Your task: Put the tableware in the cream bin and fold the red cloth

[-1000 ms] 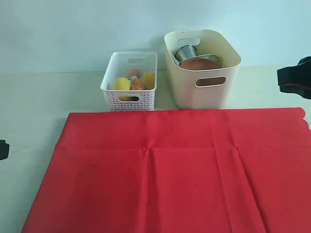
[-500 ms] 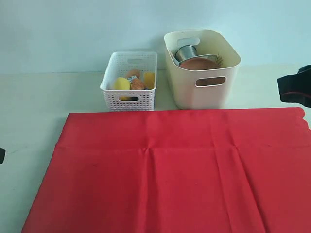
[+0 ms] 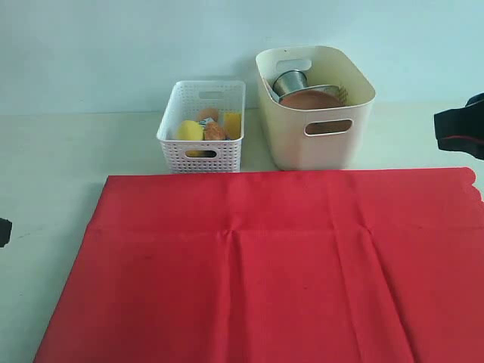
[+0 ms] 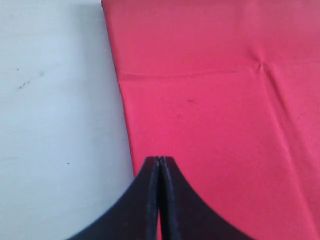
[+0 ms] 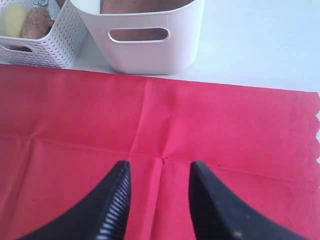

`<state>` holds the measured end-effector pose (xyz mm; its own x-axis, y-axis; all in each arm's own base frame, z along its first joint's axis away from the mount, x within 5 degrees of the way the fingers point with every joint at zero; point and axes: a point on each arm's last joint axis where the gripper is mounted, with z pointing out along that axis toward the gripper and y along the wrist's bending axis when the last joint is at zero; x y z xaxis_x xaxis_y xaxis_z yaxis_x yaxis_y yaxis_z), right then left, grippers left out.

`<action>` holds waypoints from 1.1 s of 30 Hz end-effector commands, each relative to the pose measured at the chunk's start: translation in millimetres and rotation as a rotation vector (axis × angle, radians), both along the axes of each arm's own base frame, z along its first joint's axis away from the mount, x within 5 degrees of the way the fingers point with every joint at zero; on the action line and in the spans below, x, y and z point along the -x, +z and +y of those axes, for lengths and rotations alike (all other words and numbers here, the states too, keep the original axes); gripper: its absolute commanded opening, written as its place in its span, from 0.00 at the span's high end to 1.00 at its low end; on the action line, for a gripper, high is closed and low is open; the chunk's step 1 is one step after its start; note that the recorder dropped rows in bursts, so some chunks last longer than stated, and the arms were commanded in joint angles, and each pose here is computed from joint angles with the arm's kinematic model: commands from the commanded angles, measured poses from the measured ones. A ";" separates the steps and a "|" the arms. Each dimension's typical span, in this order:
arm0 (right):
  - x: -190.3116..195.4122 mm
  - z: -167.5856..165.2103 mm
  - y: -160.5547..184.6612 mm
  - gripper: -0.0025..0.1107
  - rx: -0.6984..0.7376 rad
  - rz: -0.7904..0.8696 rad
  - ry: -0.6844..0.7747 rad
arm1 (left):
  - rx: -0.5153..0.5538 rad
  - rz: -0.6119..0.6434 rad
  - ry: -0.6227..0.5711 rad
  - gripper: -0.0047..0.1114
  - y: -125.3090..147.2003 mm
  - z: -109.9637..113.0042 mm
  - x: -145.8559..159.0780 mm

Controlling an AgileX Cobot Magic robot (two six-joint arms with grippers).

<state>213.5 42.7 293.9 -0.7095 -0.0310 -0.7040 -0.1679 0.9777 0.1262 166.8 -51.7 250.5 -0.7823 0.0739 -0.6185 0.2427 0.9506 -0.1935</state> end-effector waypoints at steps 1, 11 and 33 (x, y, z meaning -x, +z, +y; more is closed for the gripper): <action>0.7 -0.1 1.3 0.65 -0.003 -0.021 0.000 | -0.006 0.042 -0.009 0.96 -4.9 -2.3 -3.9; 2.4 0.0 -0.3 0.65 0.000 0.005 0.005 | 0.008 0.240 0.017 0.96 -39.2 -9.5 -23.3; 1.4 1.8 1.2 0.65 -0.038 -0.008 -0.006 | 0.012 0.470 0.108 0.15 -98.1 3.2 -102.5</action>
